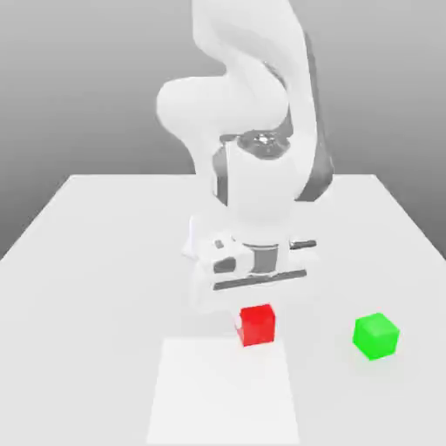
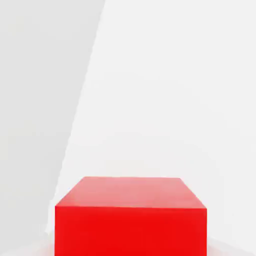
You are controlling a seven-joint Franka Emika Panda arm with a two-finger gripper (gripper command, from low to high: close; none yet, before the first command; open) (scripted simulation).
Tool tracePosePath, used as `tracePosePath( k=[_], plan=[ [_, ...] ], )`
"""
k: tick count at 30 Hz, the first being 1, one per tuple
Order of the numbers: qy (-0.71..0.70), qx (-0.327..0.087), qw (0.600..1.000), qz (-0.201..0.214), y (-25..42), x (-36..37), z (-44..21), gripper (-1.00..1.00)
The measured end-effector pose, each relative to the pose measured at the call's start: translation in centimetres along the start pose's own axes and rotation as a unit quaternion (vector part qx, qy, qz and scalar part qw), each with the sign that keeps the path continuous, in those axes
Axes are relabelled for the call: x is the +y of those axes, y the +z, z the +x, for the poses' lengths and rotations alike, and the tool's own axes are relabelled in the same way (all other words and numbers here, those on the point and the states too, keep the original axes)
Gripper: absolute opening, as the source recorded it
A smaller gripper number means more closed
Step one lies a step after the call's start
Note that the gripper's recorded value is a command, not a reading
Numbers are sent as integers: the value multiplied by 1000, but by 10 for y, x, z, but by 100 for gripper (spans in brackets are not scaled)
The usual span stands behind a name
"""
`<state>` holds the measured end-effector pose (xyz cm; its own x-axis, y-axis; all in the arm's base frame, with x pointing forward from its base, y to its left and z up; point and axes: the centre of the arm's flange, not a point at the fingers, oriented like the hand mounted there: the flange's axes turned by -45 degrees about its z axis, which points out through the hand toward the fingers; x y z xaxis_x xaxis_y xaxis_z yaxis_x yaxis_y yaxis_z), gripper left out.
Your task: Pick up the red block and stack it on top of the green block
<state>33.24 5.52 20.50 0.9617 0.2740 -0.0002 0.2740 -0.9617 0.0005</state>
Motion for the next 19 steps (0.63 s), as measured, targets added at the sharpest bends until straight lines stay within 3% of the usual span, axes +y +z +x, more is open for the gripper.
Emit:
tracePosePath(
  k=[5,10,15,16,19],
  plan=[
    [-196,0,981,-1,-21,-81,27,-100],
    [-407,0,914,0,-34,-187,30,-100],
    [-433,0,901,0,10,-200,31,-100],
    [-433,0,901,0,19,-200,31,100],
    [-433,0,901,0,19,-200,31,100]
  ],
)
